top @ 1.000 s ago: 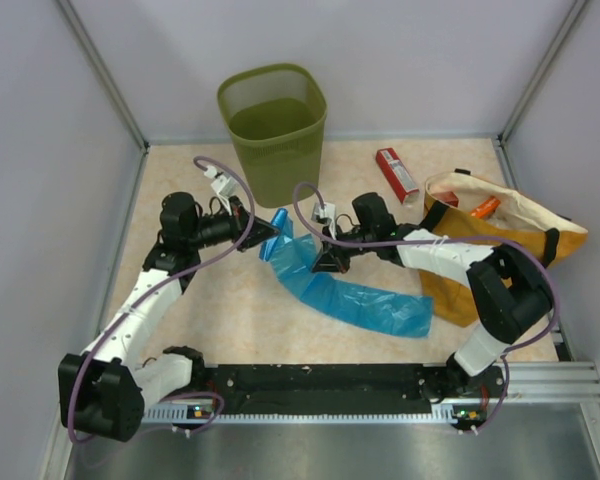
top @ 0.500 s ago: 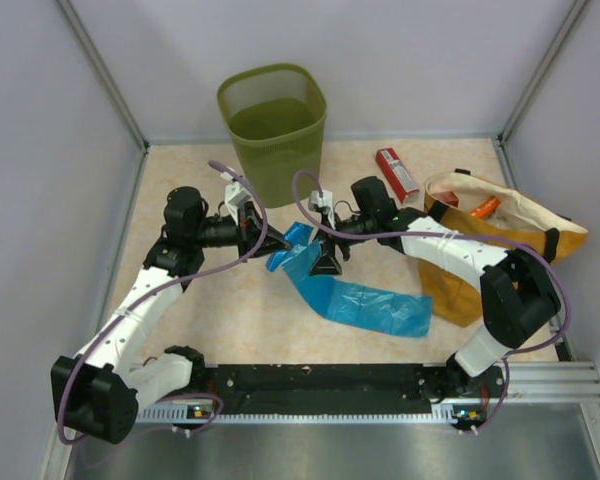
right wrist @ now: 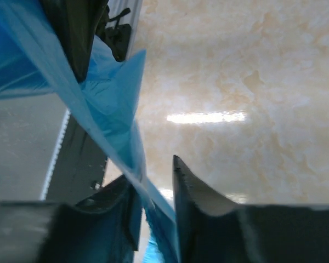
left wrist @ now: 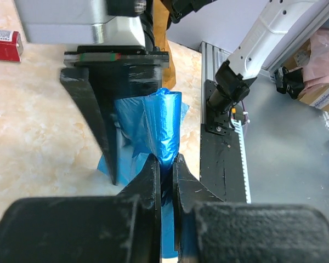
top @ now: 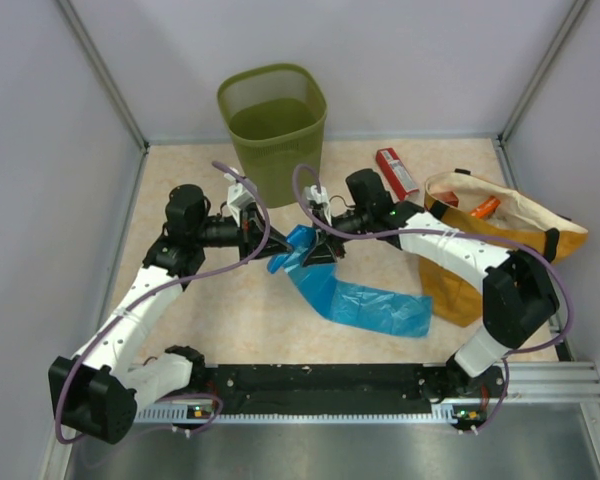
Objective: Put the trash bags into the trash bin
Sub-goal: Tear the trash bag at the center of the board.
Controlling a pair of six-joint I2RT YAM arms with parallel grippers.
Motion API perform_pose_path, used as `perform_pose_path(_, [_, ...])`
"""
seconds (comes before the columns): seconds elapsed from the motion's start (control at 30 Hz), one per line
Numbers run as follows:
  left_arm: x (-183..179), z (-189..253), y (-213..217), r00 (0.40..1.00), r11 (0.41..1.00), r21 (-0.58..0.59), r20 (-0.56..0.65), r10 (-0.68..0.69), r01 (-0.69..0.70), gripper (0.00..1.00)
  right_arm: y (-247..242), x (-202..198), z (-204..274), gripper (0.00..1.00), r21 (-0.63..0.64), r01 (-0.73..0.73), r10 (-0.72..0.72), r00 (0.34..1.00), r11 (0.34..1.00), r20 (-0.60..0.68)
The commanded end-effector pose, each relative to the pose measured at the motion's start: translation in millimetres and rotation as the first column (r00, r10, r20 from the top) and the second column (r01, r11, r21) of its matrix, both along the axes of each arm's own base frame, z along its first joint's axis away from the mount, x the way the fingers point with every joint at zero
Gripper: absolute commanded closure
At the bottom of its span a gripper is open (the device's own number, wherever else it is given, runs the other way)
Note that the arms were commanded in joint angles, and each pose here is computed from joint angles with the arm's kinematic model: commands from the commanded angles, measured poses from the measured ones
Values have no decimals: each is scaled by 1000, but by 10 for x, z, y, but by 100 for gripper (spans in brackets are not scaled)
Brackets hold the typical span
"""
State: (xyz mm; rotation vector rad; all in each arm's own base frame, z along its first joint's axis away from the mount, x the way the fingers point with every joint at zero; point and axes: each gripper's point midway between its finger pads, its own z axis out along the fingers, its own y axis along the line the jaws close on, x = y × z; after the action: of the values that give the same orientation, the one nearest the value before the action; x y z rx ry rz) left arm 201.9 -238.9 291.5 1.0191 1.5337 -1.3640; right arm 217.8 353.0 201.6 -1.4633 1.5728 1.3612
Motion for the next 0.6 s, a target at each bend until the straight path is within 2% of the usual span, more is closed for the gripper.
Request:
perform_pose_path(0.0, [42, 209, -16, 996, 1000, -23, 91, 4, -2, 100, 98, -131, 127, 94, 46, -76, 77, 997, 996, -18])
perform_pose_path(0.03, [59, 208, -16, 996, 1000, -24, 93, 13, -11, 100, 105, -140, 118, 100, 44, -74, 75, 997, 996, -25])
perform_pose_path(0.17, [167, 178, -4, 992, 997, -22, 103, 75, -73, 100, 111, -109, 38, 100, 18, -29, 30, 999, 999, -42])
perform_pose_path(0.27, [257, 161, 11, 987, 991, -32, 88, 135, -133, 100, 97, -47, -56, 100, 9, 57, -57, 997, 998, -53])
perform_pose_path(0.37, [381, 185, 46, 976, 977, -58, 62, 210, -206, 100, 107, -25, -86, 100, 44, 117, -113, 991, 992, -68])
perform_pose_path(0.57, [618, 215, 120, 943, 938, -110, 16, 333, -329, 100, 92, 65, -248, 100, 14, 195, -195, 980, 981, -46])
